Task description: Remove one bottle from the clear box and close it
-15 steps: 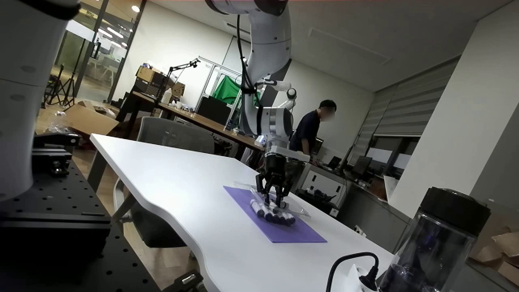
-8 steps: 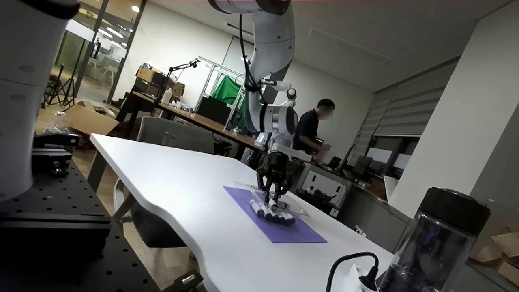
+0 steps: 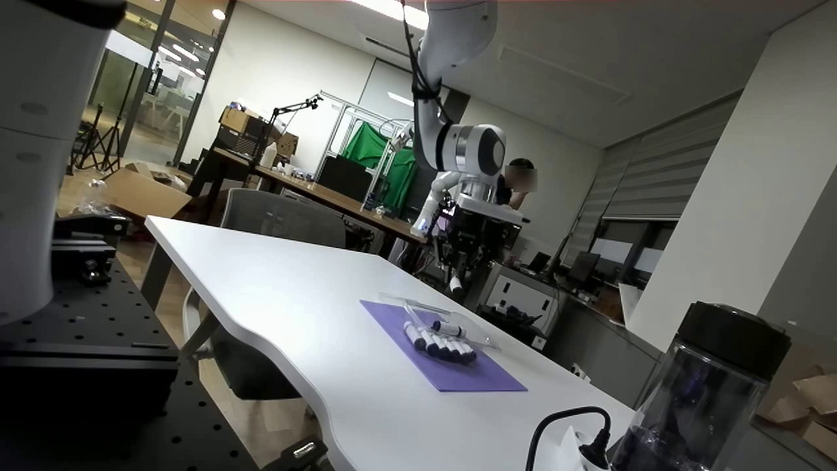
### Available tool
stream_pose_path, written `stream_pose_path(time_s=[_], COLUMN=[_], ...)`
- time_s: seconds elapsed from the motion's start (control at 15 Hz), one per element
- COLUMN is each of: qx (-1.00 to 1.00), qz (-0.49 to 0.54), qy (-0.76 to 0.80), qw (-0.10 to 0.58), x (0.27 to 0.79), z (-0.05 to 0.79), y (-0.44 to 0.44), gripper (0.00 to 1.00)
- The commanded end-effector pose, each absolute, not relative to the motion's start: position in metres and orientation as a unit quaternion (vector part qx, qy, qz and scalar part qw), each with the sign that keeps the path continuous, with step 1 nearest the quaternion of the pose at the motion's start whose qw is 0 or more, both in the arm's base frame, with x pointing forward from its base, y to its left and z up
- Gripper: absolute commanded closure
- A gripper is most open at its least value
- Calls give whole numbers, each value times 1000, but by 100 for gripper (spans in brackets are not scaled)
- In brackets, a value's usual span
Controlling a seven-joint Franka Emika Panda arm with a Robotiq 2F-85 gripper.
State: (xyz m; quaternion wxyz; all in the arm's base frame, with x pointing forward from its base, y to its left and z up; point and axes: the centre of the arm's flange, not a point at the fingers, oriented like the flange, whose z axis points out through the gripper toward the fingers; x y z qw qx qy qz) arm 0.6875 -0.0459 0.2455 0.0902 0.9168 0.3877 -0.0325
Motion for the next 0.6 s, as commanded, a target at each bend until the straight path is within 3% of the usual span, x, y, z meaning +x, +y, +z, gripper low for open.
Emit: stream_pose_path(time_s=[0.0, 0.53], qx=[925, 908], qz=[59, 238], qy=[373, 344], qw=[44, -11], x=[642, 623], z=[290, 281], y=[-49, 25], gripper=[93, 93])
